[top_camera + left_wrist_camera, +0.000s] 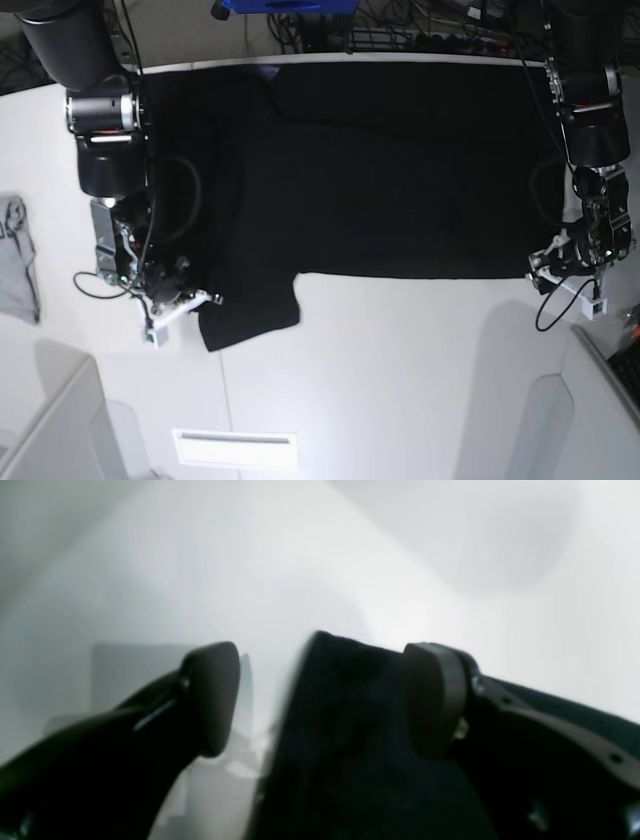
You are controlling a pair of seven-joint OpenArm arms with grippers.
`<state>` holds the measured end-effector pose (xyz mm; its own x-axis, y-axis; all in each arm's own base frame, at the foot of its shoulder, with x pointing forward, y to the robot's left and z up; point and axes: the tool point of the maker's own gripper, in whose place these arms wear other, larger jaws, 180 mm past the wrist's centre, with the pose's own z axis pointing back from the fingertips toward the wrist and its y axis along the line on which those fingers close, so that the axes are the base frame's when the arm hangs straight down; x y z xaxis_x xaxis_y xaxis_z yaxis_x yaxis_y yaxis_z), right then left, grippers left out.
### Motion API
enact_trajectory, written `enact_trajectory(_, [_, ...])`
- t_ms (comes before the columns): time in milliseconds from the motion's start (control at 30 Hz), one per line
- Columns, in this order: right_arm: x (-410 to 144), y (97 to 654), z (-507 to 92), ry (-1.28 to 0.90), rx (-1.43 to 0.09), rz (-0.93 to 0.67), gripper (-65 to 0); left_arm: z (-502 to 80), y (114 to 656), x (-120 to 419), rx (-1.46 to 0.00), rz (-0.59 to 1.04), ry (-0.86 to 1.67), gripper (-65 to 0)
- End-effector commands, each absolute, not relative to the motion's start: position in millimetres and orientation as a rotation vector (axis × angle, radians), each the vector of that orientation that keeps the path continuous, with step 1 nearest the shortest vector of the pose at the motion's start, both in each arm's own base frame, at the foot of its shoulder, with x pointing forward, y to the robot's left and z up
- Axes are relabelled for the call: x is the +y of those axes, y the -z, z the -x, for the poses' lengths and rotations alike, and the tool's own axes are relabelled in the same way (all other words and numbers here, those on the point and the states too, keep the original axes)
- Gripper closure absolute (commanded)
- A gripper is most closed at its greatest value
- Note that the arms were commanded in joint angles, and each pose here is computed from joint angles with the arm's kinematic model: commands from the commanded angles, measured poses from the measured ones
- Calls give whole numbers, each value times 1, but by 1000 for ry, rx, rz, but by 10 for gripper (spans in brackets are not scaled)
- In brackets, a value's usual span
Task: Fold the T-shirt properly
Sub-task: 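Move the left gripper to the hem corner and grasp it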
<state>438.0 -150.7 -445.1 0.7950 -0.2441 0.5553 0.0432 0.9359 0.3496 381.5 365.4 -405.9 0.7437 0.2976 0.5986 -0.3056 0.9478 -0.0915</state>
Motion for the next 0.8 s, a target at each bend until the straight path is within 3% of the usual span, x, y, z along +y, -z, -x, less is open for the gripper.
enact_trajectory(0, [-155,448,-434,145,-599,-307,0,-394,387,377,-706,-24,-337,-485])
enact_trajectory(600, [-156,448,-434,146,-599,-305,0,-399,397,377,-711,-14,-369,-484])
enact_trajectory(667, [-156,448,-434,146,-599,-305,0,-399,397,377,-711,-14,-369,-461])
enact_trajectory(767, [-156,448,-434,146,-599,-305,0,-398,399,376,-707,-13,-370,-351])
